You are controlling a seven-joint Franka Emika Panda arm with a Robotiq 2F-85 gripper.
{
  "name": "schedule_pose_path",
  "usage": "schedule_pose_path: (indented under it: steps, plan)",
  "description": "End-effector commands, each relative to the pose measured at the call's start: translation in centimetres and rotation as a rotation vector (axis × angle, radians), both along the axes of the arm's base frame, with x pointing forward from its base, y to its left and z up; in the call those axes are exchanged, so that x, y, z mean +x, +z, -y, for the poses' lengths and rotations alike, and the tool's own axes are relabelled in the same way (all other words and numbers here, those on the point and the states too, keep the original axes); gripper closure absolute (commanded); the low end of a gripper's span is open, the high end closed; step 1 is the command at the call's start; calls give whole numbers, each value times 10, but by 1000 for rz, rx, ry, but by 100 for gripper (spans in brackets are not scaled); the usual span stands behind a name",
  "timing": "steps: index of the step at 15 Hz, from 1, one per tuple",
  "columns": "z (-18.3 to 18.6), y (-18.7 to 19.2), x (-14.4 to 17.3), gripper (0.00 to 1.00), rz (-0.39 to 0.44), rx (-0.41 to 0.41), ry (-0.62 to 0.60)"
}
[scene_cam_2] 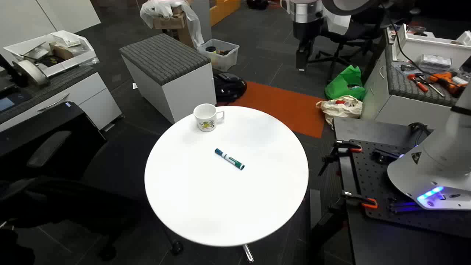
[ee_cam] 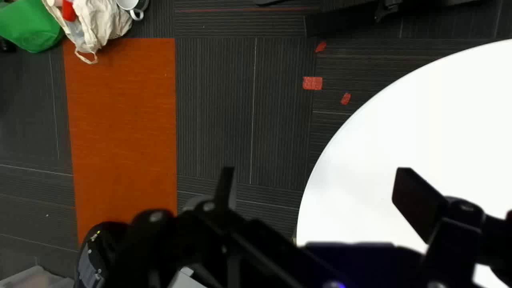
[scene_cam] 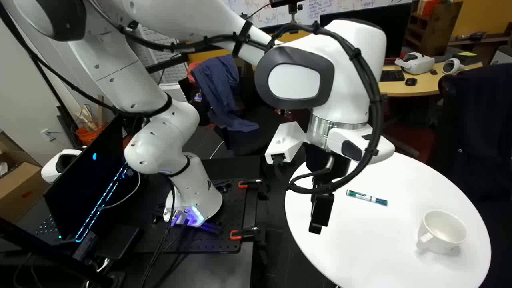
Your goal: Put the green marker inside the white mug
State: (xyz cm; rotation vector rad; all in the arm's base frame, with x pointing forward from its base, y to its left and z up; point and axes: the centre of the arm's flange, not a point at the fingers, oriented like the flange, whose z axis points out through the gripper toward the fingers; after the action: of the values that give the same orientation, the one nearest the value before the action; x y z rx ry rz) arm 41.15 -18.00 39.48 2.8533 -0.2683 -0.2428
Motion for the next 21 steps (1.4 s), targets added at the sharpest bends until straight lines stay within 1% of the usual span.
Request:
schedule_pose_path:
  steps: [1,9,13,21]
  plan:
    - [0,0,0,0,0,0,0]
    - [-1,-2,2,0,8,-8,1]
    - [-12,-5,11,0,18,-13,6]
    - [-69,-15,39,0,79,-31,55]
